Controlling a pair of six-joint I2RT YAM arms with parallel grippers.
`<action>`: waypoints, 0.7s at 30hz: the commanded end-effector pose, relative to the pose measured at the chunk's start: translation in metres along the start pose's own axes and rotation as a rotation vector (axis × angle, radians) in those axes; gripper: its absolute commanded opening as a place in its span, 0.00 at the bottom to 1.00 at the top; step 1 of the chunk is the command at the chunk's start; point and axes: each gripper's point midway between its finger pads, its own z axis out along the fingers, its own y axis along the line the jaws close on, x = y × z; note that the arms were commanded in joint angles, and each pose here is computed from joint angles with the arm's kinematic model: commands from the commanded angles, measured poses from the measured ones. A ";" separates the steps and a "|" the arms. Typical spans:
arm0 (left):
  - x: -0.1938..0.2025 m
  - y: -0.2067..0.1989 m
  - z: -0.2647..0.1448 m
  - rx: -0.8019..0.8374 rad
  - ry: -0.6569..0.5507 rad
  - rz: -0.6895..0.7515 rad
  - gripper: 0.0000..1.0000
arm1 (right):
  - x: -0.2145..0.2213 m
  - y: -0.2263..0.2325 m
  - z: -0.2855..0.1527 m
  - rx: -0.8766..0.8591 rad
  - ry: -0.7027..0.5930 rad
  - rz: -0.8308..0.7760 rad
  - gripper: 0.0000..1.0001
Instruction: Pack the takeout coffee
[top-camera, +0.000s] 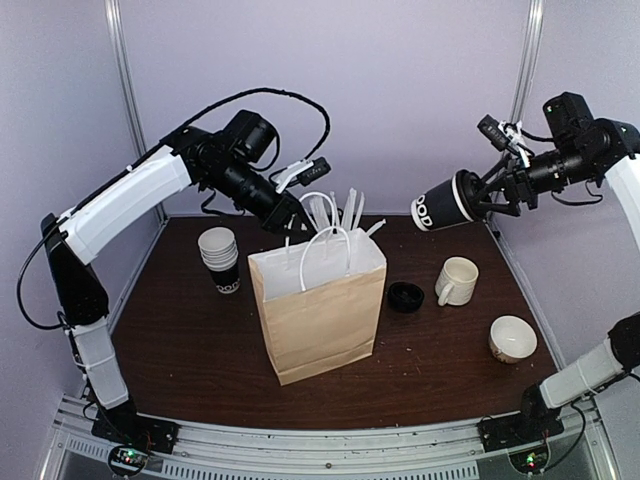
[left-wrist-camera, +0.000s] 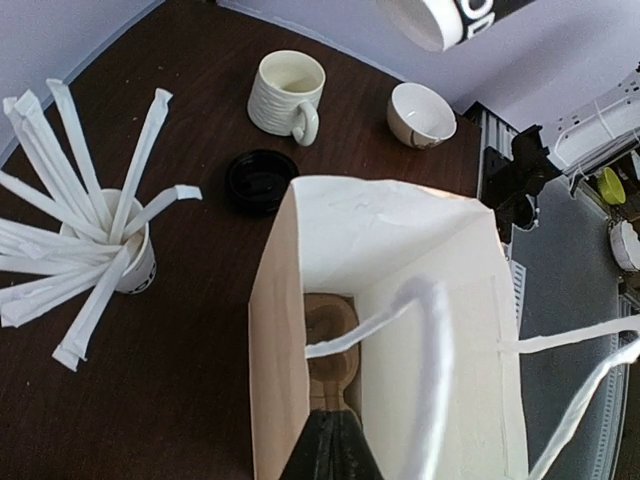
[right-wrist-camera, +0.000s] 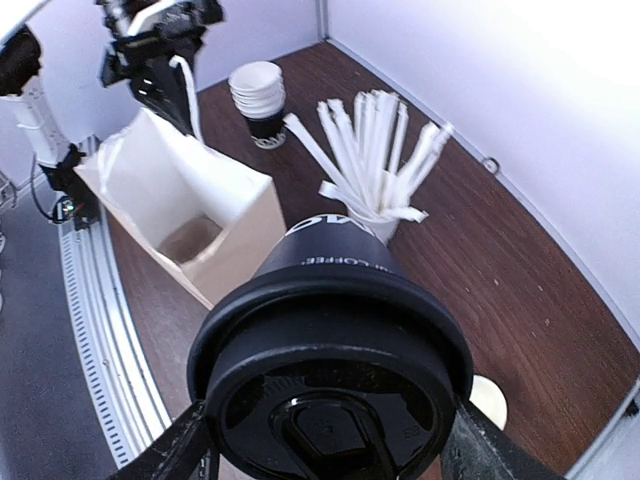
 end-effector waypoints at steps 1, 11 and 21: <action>-0.020 -0.019 0.002 0.072 -0.049 0.095 0.00 | -0.039 0.043 0.000 -0.128 -0.104 -0.080 0.65; -0.028 -0.023 0.004 0.056 -0.062 0.108 0.00 | -0.051 0.096 0.029 -0.245 -0.066 -0.204 0.65; -0.046 -0.022 0.008 0.082 -0.093 0.134 0.00 | -0.052 0.107 0.067 -0.216 0.019 -0.287 0.64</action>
